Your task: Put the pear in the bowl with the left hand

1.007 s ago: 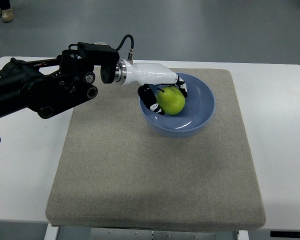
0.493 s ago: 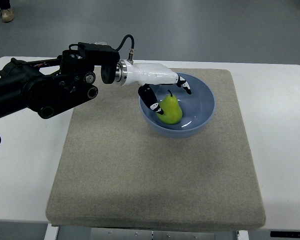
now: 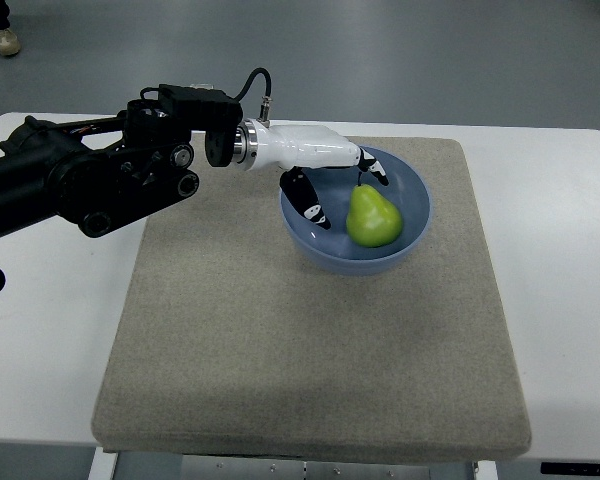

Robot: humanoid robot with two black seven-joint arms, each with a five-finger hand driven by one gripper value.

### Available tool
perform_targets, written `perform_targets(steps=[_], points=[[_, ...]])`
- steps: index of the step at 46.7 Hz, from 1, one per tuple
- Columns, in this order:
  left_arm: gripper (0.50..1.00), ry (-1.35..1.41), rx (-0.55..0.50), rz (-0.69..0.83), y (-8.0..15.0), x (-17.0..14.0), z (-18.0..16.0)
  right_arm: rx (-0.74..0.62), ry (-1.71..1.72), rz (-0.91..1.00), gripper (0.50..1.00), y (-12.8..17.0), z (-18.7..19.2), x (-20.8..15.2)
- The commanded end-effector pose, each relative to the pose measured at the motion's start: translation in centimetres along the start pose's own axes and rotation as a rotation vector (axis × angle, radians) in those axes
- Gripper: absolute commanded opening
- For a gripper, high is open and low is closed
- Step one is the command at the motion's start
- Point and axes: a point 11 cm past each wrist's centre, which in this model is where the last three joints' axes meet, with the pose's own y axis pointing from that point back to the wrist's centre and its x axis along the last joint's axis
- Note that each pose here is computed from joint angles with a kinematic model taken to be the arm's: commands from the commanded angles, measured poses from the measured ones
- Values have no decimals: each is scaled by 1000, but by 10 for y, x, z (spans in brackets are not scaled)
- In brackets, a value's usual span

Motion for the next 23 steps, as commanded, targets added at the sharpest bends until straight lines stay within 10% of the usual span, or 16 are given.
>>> perform_targets(steps=[1,23], points=[[885,8,18,50,2,10,-6,0,0,1,926,0,0,0],[883,255,251,314,46,46,-96,0,0,-1,926,0,0,0]])
